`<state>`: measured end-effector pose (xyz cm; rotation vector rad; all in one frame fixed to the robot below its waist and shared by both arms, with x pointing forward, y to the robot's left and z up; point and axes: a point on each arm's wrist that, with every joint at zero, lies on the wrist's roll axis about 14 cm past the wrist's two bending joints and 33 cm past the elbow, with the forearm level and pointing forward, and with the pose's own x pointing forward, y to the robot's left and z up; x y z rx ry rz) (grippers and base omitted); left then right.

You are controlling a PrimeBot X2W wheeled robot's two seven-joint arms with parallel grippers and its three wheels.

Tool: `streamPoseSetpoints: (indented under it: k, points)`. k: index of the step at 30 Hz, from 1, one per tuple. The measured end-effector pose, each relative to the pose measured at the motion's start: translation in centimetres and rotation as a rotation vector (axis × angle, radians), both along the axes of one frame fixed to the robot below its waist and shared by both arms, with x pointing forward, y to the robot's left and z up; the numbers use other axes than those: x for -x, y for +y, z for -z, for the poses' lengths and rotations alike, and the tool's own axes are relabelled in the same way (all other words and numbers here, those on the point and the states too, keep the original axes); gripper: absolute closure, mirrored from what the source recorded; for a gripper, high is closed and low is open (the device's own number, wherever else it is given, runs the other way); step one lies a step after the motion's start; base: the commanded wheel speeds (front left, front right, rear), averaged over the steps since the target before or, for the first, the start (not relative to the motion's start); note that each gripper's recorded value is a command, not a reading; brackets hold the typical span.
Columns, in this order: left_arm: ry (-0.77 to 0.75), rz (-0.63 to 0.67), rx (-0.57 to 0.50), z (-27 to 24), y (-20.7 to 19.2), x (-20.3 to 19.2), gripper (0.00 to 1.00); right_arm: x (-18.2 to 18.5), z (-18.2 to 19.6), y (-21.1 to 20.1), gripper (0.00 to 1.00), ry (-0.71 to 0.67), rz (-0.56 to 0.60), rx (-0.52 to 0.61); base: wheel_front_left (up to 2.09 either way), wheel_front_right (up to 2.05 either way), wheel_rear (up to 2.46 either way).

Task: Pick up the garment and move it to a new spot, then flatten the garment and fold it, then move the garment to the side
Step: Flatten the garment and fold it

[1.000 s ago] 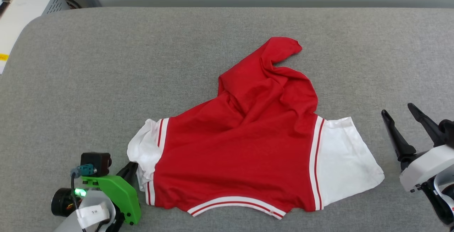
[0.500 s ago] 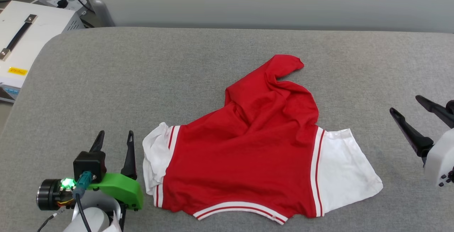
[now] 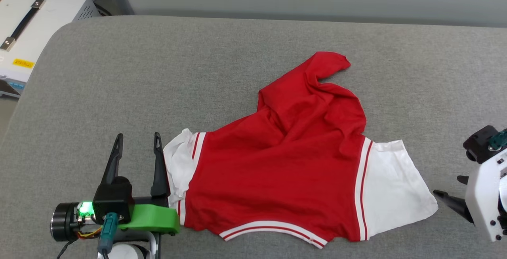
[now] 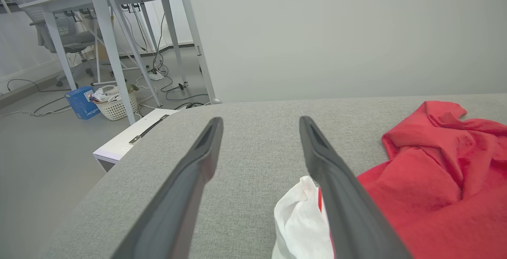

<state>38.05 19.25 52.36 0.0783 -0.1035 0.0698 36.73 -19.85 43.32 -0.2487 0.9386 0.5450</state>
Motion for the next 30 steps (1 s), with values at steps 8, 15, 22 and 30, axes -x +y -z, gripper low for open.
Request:
streamPoseSetpoints:
  k: [8,15,22,30]
  points:
    - [0.041,-0.002,0.007,1.8,-0.2,-0.7,0.0,0.3,6.0,0.9,0.0,0.144,0.001,0.029,0.0,0.0,0.0]
    - [0.061,-0.032,-0.006,2.6,0.9,-0.8,0.0,0.3,8.1,1.9,0.53,0.184,-0.029,0.019,0.0,0.0,0.0]
    - [0.036,-0.033,-0.003,1.9,1.1,-0.6,0.0,-3.1,3.4,5.5,1.0,-0.064,-0.071,-0.136,0.0,0.0,0.0]
    - [0.021,-0.025,-0.004,1.3,0.9,0.8,0.0,-5.7,-7.0,6.8,1.0,-0.389,-0.098,-0.288,0.0,0.0,0.0]
